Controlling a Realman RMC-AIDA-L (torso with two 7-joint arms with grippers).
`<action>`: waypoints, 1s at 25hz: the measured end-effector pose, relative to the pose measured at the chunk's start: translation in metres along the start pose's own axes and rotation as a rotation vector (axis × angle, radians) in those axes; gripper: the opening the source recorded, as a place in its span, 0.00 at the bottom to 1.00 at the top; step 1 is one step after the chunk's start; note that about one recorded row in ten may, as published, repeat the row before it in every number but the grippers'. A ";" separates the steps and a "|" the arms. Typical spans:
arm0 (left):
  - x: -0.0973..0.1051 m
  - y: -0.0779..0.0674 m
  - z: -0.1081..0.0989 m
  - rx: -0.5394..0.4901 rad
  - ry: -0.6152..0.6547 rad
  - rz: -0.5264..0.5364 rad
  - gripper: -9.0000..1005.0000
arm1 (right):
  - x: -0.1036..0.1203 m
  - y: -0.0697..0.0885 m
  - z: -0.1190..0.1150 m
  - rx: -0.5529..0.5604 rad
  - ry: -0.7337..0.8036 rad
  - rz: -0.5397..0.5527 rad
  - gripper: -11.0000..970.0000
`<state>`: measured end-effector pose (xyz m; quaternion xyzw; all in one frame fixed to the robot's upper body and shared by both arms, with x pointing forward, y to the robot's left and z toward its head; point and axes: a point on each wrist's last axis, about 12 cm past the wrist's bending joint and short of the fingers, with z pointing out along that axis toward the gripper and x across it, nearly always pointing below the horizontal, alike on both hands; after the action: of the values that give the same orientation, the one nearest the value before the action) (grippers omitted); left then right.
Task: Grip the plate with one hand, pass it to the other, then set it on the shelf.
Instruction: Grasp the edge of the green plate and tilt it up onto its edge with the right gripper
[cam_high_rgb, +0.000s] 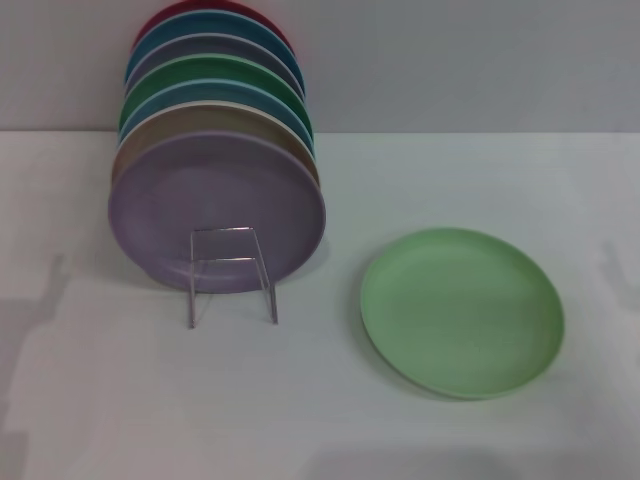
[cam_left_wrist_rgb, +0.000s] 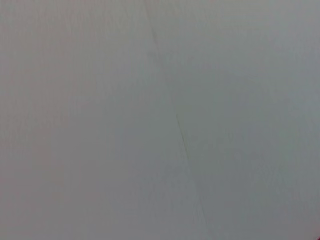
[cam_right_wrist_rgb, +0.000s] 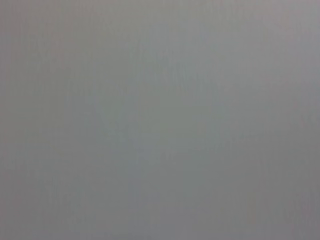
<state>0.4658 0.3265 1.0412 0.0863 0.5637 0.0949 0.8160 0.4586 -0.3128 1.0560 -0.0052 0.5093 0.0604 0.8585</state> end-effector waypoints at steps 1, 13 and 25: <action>0.000 0.000 0.000 0.000 -0.001 0.001 0.86 | 0.000 0.000 0.000 0.000 0.000 0.000 0.82; 0.000 0.000 0.002 0.004 -0.001 0.004 0.86 | 0.005 -0.006 0.029 -0.037 0.069 0.122 0.82; -0.001 -0.003 0.003 0.012 -0.006 -0.003 0.86 | -0.035 0.035 0.138 -0.153 0.516 0.084 0.82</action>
<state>0.4689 0.3230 1.0420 0.0905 0.5619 0.0899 0.8173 0.5592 -0.2717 1.1546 -0.0641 0.7049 0.1311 0.6941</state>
